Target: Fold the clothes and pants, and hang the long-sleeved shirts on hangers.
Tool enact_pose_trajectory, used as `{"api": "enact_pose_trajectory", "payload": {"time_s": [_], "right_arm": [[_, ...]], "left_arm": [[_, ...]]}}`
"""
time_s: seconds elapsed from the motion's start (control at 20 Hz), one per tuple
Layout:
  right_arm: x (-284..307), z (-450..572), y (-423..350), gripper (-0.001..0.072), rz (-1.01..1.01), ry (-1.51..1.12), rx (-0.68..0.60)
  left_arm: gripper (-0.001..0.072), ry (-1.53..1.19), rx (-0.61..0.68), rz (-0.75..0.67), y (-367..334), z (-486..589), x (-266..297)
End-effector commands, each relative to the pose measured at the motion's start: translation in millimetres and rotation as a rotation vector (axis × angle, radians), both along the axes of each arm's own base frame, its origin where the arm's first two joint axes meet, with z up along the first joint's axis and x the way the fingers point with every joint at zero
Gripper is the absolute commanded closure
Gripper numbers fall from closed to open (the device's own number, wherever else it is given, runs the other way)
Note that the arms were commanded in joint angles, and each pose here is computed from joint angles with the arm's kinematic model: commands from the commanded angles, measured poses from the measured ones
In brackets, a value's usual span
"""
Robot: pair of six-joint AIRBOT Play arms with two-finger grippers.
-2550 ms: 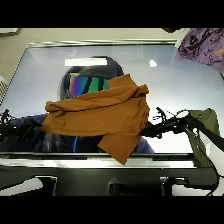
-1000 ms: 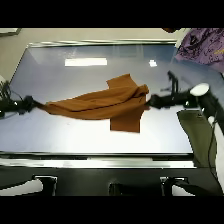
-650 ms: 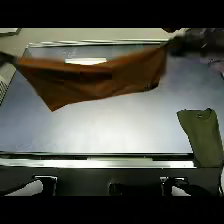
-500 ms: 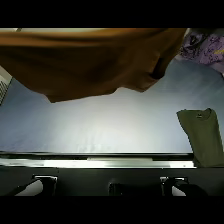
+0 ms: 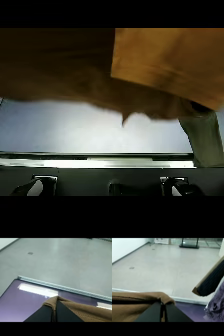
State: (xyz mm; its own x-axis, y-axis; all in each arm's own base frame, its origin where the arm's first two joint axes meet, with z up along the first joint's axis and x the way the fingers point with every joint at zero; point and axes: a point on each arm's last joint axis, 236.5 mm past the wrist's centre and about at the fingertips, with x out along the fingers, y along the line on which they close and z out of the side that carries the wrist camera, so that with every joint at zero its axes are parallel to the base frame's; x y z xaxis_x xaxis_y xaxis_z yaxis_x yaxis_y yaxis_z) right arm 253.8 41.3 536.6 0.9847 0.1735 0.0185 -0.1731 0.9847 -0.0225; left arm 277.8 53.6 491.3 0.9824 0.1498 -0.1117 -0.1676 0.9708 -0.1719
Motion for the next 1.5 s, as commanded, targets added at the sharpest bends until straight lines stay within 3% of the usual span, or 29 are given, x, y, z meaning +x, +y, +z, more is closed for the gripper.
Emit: {"api": "enact_pose_trajectory", "payload": {"time_s": [0.0, 0.15, 0.4, 0.75, 1.0, 1.45], "right_arm": [[42.5, -42.3, 1.9, 0.0685, 0.000, 0.159, 0.091], [116.7, -138.1, 17.6, 0.0686, 0.034, 0.457, 0.168], [222.7, -314.4, 28.4, 0.0685, 0.020, 0.853, 0.222], [323.2, -507.3, 53.3, 0.0686, -0.020, 1.018, 0.217], [328.2, -562.6, 34.2, 0.0686, -0.114, 1.080, 0.133], [270.1, -591.8, 24.3, 0.0685, -0.137, 1.347, 0.045]], "left_arm": [[0.0692, 0.108, -0.041, 0.021, 11.9, -38.7, 16.8], [0.0692, 0.324, -0.090, -0.054, 20.0, -126.8, 76.3], [0.0692, 0.594, -0.211, -0.041, 58.7, -306.2, 172.3], [0.0692, 0.743, -0.199, -0.082, 53.7, -490.9, 271.9], [0.0692, 0.852, -0.228, -0.097, 48.5, -535.0, 266.8], [0.0691, 1.211, -0.327, -0.121, 26.5, -570.3, 189.7]]}}
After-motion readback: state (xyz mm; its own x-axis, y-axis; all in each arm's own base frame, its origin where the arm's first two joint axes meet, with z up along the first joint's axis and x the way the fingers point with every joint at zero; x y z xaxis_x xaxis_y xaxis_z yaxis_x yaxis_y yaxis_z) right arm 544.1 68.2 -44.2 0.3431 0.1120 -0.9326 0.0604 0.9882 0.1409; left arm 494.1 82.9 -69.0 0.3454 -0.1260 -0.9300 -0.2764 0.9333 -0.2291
